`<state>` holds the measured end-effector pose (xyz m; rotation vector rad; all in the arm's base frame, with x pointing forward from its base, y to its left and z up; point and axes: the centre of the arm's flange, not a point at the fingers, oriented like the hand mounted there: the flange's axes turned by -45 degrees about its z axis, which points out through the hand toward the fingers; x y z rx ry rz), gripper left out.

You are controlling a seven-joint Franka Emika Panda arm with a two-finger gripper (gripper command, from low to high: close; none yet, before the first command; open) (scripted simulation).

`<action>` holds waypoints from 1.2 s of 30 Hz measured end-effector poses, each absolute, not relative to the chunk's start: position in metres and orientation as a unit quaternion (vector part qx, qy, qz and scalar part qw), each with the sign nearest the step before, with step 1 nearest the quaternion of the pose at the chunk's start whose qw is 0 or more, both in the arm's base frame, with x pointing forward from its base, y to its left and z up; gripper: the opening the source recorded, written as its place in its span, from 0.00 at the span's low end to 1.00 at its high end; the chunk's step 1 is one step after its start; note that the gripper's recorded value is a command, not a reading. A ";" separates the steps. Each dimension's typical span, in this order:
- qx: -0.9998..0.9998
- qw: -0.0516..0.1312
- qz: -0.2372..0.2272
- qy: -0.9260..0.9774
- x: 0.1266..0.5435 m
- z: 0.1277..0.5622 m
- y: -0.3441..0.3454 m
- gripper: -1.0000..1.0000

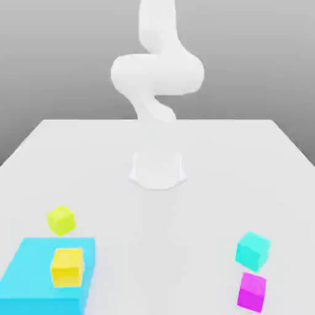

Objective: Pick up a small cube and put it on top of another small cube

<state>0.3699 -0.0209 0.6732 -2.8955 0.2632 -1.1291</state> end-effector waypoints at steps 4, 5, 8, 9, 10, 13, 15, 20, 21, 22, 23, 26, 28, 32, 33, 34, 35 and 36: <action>-0.924 0.022 -0.316 0.215 0.398 0.608 -0.060 0.50; -0.919 0.025 -0.305 0.247 0.402 0.592 -0.071 0.50; -0.900 0.030 -0.271 0.341 0.411 0.544 -0.101 0.50; -0.891 0.031 -0.260 0.371 0.411 0.527 -0.112 0.50; -0.881 0.032 -0.249 0.402 0.412 0.511 -0.122 0.50; -0.843 0.034 -0.214 0.491 0.407 0.462 -0.152 0.50; -0.813 0.034 -0.191 0.549 0.399 0.430 -0.170 0.50; -0.718 0.030 -0.134 0.682 0.368 0.351 -0.210 0.50; -0.696 0.029 -0.122 0.707 0.360 0.336 -0.216 0.50; -0.673 0.027 -0.111 0.730 0.351 0.322 -0.222 0.50; -0.650 0.026 -0.100 0.753 0.342 0.307 -0.227 0.50; -0.573 0.019 -0.066 0.816 0.312 0.266 -0.239 0.50; -0.519 0.013 -0.043 0.854 0.290 0.240 -0.244 0.50; -0.408 0.002 -0.005 0.913 0.244 0.194 -0.252 0.50; -0.400 0.001 -0.003 0.916 0.242 0.185 -0.252 0.50; -0.403 0.001 -0.001 0.915 0.244 0.177 -0.249 0.50; -0.403 0.000 -0.001 0.915 0.245 0.168 -0.248 0.50; -0.404 0.000 0.000 0.915 0.245 0.159 -0.247 0.50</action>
